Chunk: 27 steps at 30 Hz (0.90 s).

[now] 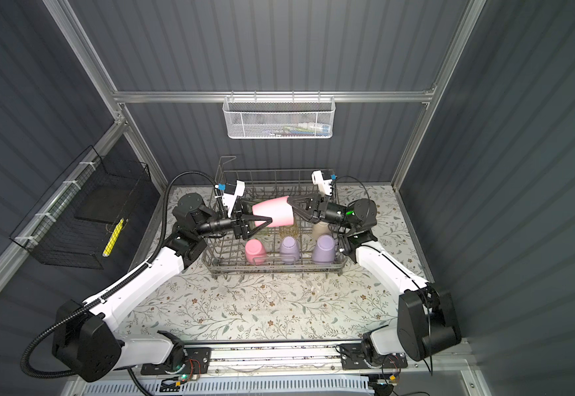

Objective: Load the cups into the dish rack
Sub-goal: 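Open and withdraw the right gripper while the left gripper carries the cup over the rack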

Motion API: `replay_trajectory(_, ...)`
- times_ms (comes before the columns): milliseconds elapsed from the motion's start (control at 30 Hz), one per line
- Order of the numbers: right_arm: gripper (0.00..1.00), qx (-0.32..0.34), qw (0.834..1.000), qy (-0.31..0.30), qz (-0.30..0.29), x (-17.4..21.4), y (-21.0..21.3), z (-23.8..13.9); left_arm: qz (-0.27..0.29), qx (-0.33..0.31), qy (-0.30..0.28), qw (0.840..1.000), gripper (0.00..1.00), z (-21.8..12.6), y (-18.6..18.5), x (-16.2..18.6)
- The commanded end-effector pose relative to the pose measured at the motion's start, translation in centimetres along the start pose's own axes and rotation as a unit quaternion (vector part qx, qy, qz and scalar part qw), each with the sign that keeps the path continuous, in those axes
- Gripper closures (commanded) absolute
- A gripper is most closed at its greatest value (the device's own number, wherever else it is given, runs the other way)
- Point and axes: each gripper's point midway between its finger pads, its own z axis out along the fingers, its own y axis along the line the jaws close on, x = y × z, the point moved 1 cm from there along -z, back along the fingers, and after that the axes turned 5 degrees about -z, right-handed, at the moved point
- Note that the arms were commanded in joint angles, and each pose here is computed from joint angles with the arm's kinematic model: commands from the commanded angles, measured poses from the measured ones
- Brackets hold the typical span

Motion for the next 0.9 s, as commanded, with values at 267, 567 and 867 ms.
replay_trajectory(267, 0.36, 0.031, 0.998, -0.013, -0.051, -0.1, 1.8, -2.9, 0.040, -0.045, 0.013, 0.998, 0.38, -1.0, -0.3, -2.0)
replay_trajectory(567, 0.33, 0.208, 0.970, -0.048, -0.115, 0.3, -0.1, -7.8, 0.051, -0.196, 0.077, 0.976, 0.39, -4.5, 1.7, -3.1)
replay_trajectory(867, 0.32, 0.326, 0.933, -0.052, -0.145, 1.7, -2.3, -11.5, -0.030, -0.364, 0.205, 0.908, 0.38, -8.3, 7.7, -0.7)
